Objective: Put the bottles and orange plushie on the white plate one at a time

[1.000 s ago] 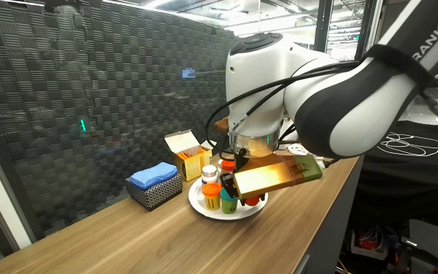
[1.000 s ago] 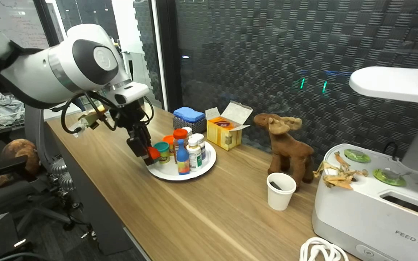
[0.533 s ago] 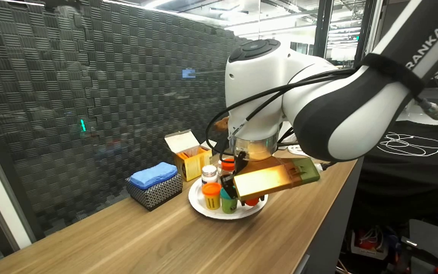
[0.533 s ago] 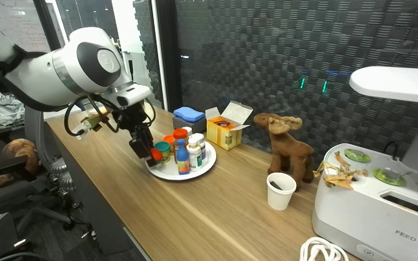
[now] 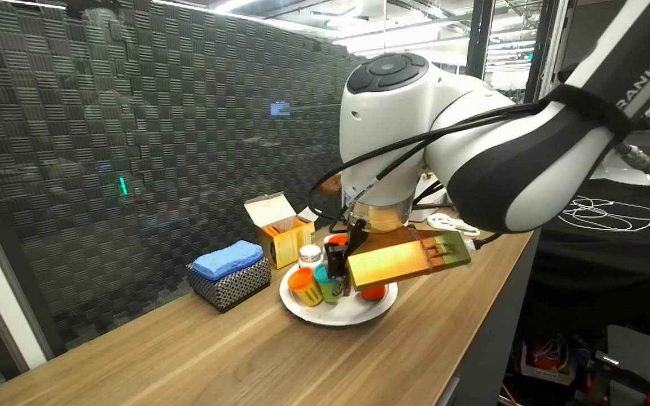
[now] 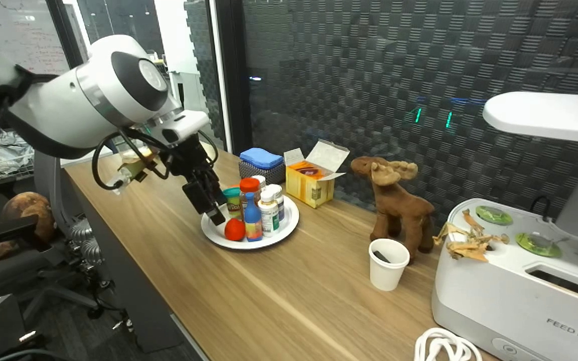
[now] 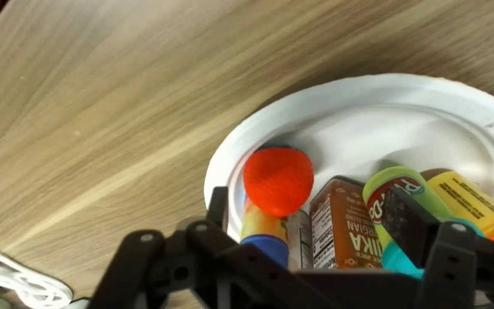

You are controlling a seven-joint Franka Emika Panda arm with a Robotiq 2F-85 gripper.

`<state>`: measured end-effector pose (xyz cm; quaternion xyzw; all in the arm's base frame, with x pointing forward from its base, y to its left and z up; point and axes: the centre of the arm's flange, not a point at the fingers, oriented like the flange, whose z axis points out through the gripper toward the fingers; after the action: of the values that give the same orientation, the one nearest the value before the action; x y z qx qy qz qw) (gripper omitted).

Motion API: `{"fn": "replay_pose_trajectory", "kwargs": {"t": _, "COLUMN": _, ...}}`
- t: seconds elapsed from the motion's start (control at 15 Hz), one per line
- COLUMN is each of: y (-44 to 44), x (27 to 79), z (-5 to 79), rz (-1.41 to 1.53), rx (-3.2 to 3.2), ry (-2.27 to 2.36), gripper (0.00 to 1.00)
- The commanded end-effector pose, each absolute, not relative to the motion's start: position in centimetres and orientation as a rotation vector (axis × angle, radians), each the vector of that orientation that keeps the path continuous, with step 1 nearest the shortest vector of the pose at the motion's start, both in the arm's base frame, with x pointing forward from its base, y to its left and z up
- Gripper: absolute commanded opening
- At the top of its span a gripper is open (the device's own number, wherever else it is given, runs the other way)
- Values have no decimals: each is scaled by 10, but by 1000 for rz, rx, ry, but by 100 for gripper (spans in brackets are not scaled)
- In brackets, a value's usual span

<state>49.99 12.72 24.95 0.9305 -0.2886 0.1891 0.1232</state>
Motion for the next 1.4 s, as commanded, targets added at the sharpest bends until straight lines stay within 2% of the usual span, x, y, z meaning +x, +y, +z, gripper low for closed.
{"fn": "replay_pose_trajectory", "kwargs": {"t": 0.0, "y": 129, "x": 493, "z": 265, "rz": 653, "rx": 2730, "ry": -825, "gripper": 100}}
{"fn": "replay_pose_trajectory", "kwargs": {"t": 0.73, "y": 127, "x": 473, "z": 315, "rz": 765, "rx": 2722, "ry": -772, "gripper": 100}}
{"fn": "replay_pose_trajectory", "kwargs": {"t": 1.07, "y": 119, "x": 463, "z": 353, "rz": 568, "rx": 2783, "ry": -784, "gripper": 100}}
{"fn": "replay_pose_trajectory", "kwargs": {"t": 1.33, "y": 109, "x": 445, "z": 408, "rz": 526, "rx": 2747, "ry": -739, "gripper": 100}}
